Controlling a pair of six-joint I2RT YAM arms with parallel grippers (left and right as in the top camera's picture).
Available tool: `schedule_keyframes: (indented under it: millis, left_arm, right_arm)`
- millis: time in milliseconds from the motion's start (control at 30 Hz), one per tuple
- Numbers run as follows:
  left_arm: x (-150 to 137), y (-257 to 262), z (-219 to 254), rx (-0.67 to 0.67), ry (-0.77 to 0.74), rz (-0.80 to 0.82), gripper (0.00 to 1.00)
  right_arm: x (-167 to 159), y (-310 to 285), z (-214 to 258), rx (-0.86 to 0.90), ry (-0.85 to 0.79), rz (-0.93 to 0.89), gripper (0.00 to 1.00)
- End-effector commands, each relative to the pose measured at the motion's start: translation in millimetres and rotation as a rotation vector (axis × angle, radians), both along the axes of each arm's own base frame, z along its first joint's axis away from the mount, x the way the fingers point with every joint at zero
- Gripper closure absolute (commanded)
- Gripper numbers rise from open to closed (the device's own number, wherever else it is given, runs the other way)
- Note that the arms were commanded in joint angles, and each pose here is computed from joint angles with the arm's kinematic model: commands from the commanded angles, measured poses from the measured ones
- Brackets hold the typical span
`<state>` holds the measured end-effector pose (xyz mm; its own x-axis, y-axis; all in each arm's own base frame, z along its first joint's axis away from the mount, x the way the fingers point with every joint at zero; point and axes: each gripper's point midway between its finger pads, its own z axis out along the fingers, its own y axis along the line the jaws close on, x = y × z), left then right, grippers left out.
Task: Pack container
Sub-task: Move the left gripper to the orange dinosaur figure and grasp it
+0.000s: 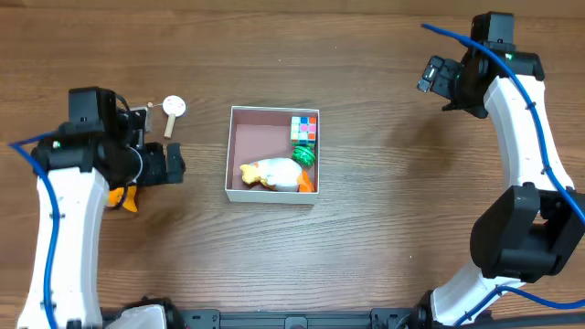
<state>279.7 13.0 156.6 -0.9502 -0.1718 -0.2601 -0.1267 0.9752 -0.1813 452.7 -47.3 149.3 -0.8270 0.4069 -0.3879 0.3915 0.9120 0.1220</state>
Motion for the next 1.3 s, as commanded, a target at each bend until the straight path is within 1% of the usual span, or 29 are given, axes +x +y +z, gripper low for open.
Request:
schedule_keyframes:
  millis: [0, 33, 100, 133, 233, 267, 333, 367, 400, 500, 633, 800, 1033, 1100, 1267]
  left_arm:
    - [9, 42, -3, 0.041, -0.011, 0.112, 0.00]
    - [0, 67, -4, 0.089, 0.014, 0.184, 0.00]
    - [-20, 117, -5, 0.244, 0.070, 0.313, 0.00]
    - [-21, 130, -3, 0.274, 0.060, 0.333, 0.00]
    - [-6, 139, 3, 0.312, -0.011, 0.287, 0.00]
    - [6, 142, 8, 0.312, -0.064, 0.291, 0.00]
    - [16, 138, 10, 0.285, -0.107, 0.264, 0.00]
    - [23, 125, 8, 0.240, -0.133, 0.152, 0.00]
    - [27, 115, 4, 0.199, -0.141, 0.079, 0.00]
    - [30, 114, -25, 0.146, -0.057, 0.078, 0.00]
    - [32, 117, -60, 0.119, 0.036, 0.047, 0.00]
    - [38, 120, -71, 0.110, 0.045, 0.064, 0.00]
    - [35, 117, -74, 0.095, 0.060, 0.061, 0.00]
    - [32, 115, -79, 0.085, 0.084, 0.058, 0.00]
    - [27, 112, -117, 0.036, 0.191, 0.051, 0.00]
  right_arm:
    - [0, 0, 7, -0.001, -0.020, -0.005, 0.00]
    - [0, 0, 7, -0.001, -0.020, -0.005, 0.00]
    - [0, 0, 7, -0.001, -0.020, -0.005, 0.00]
    - [0, 0, 7, -0.001, -0.020, -0.005, 0.00]
    - [0, 0, 7, -0.001, -0.020, -0.005, 0.00]
    - [0, 0, 7, -0.001, -0.020, -0.005, 0.00]
    - [0, 0, 7, -0.001, -0.020, -0.005, 0.00]
    - [0, 0, 7, -0.001, -0.020, -0.005, 0.00]
    - [0, 0, 7, -0.001, -0.020, -0.005, 0.00]
    - [0, 0, 7, -0.001, -0.020, -0.005, 0.00]
    - [0, 0, 7, -0.001, -0.020, -0.005, 0.00]
    - [0, 0, 7, -0.001, -0.020, -0.005, 0.00]
    - [0, 0, 7, -0.001, -0.020, -0.005, 0.00]
    - [0, 0, 7, -0.001, -0.020, -0.005, 0.00]
    - [0, 0, 7, -0.001, -0.020, -0.005, 0.00]
